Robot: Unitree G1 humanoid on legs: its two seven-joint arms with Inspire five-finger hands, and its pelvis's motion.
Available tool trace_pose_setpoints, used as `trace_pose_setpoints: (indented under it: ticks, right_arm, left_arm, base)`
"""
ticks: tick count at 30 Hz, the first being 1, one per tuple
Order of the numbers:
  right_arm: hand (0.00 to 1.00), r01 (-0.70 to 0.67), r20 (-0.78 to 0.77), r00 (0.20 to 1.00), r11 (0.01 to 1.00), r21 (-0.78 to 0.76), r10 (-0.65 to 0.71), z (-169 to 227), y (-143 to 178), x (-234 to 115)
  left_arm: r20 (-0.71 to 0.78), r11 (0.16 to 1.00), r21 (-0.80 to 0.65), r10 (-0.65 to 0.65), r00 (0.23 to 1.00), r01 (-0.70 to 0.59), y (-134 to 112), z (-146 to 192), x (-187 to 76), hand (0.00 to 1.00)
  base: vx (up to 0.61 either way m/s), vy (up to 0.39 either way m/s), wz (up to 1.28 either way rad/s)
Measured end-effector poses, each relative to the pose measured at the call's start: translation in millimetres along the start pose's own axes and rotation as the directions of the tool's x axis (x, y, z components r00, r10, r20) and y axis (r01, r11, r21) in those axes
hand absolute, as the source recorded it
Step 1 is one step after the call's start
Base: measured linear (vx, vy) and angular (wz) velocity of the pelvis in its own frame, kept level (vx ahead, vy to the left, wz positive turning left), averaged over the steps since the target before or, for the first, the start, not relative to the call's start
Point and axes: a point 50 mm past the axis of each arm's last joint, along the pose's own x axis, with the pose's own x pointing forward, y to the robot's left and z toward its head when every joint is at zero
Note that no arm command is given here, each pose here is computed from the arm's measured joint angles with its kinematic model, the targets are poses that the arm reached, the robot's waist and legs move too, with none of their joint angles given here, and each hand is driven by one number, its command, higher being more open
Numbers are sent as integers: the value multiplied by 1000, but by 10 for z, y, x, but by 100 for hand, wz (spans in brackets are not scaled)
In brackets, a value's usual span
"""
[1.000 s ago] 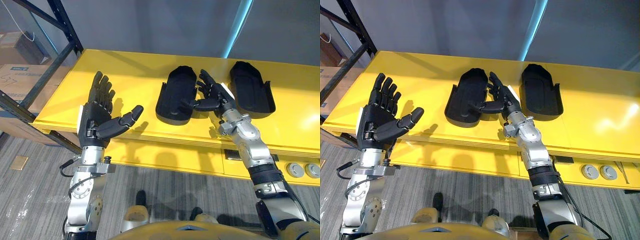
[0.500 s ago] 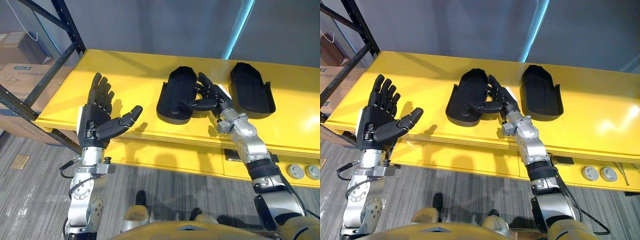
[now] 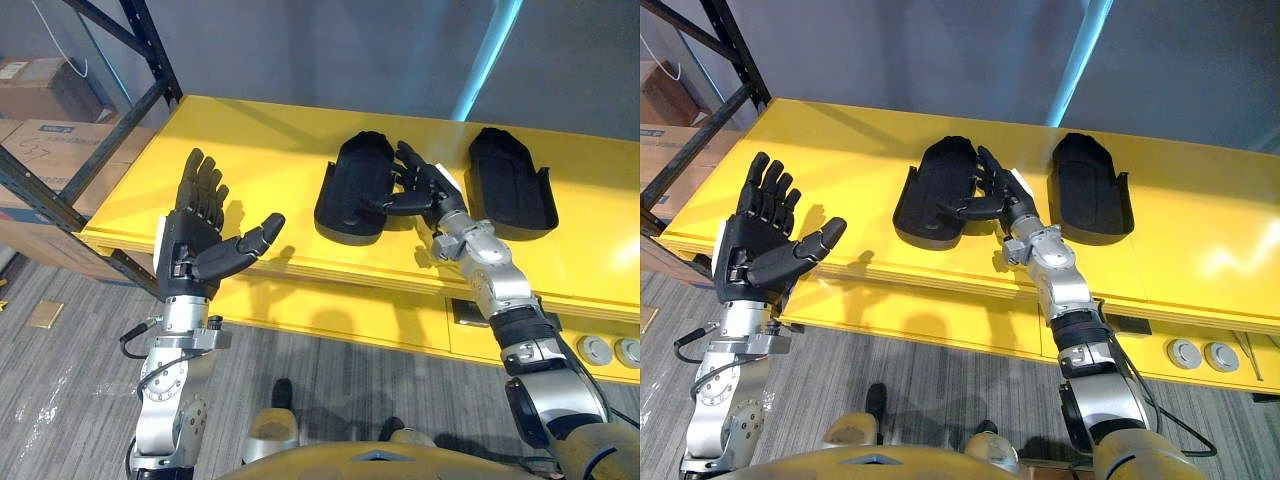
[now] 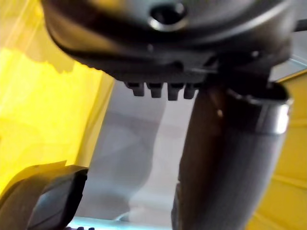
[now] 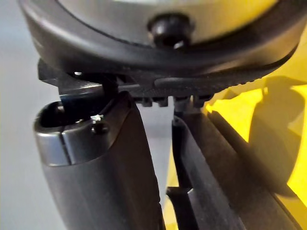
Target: Walk over and take three plastic housings, then place them on the shelf
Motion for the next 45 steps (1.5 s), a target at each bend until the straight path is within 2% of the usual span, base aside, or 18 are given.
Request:
trace_pose_setpoints:
  ticks: [11,16,19,22,25,27,30,37,41,45]
  right_arm:
    - [100,18,25,1000,1000,-8,-18,81,-7,41]
    - [100,60,154,987,997,-43,-53,265,-5,9]
    - [100,102,350,936,983,-154,-42,558,69,-179]
    - [100,144,562,827,970,-196,-9,887,142,-495]
    - [100,269,675,737,936,-227,-48,1059,96,-855]
    - [100,316,708,703,922,-223,-70,1103,61,-987]
    - [100,384,709,693,900,-207,-133,1046,-32,-1187]
    - [100,357,604,778,912,-200,-172,717,-95,-1410]
    - [100,353,568,796,922,-155,-209,581,-74,-1480]
    - [100,376,536,804,918,-123,-257,466,-45,-1539]
  left_arm:
    - [-12,999,-18,-47,999,47,-85,-33,-2,100]
    - [-40,985,76,-154,987,157,-173,-64,-10,100]
    - [-98,965,157,-196,976,210,-149,-127,-37,100]
    - [-181,954,209,-178,967,215,-44,-219,-90,100]
    - [-230,944,264,-139,963,199,70,-243,-143,100]
    - [-237,935,308,-106,966,179,143,-227,-171,100]
    - [-256,915,360,-93,962,184,187,-226,-205,100]
    - [-225,912,392,-30,974,118,269,-185,-200,100]
    - [-179,914,399,2,984,71,307,-178,-177,100]
    - [-198,918,397,63,978,21,349,-285,-192,100]
  base:
    - [3,-5,1]
    - [0,0,-1]
    - [1,-1,-9]
    - [21,-6,-28]
    - [17,-11,-22]
    - [10,-12,-22]
    - [13,-10,-18]
    - [26,-13,-8]
    - [-6,-8,-8]
    - [-27,2,-12]
